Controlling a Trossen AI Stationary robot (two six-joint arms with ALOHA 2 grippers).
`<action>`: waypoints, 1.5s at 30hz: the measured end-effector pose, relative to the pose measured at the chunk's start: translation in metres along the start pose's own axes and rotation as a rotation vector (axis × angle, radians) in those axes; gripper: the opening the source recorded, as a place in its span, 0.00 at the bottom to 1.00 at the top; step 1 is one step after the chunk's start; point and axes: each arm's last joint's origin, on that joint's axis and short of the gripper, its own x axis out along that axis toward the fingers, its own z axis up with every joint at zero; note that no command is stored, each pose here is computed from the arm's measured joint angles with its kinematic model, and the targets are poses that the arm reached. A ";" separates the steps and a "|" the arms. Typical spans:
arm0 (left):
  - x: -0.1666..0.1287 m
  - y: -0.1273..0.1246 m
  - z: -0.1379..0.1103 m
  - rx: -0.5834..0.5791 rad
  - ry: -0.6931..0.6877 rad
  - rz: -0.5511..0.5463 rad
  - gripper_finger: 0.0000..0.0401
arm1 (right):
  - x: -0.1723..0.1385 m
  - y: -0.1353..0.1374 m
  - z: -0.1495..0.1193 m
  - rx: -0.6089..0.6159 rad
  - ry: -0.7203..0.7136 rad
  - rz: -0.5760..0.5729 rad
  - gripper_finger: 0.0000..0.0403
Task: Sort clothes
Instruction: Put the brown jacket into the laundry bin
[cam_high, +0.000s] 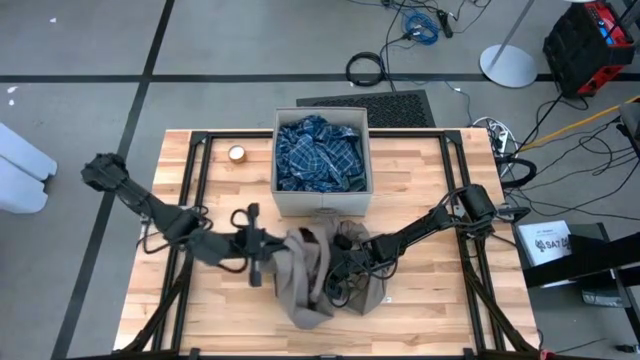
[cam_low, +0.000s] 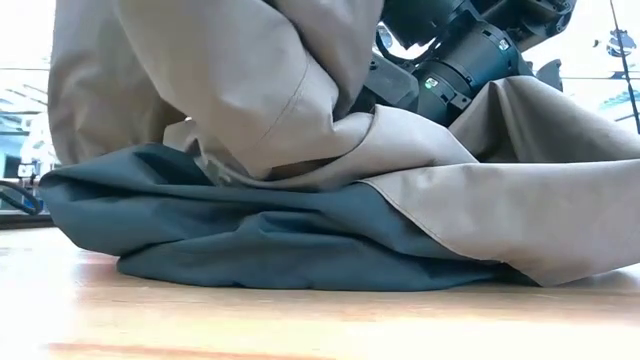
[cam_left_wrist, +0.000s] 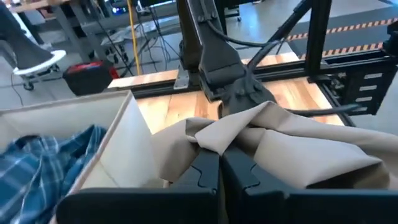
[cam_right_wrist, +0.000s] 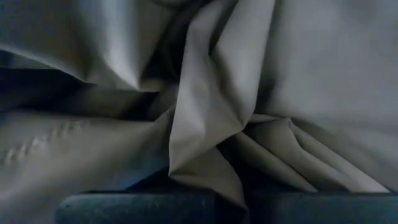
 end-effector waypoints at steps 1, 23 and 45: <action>0.006 0.002 0.000 0.004 -0.001 -0.001 0.00 | 0.000 0.000 0.000 -0.005 -0.001 0.001 0.00; 0.083 -0.005 -0.040 0.022 0.171 -0.132 0.00 | -0.023 0.009 0.022 -0.010 -0.050 0.126 0.34; 0.090 -0.001 -0.031 -0.006 0.060 -0.126 0.00 | -0.133 0.044 0.036 -0.144 -0.071 0.160 0.53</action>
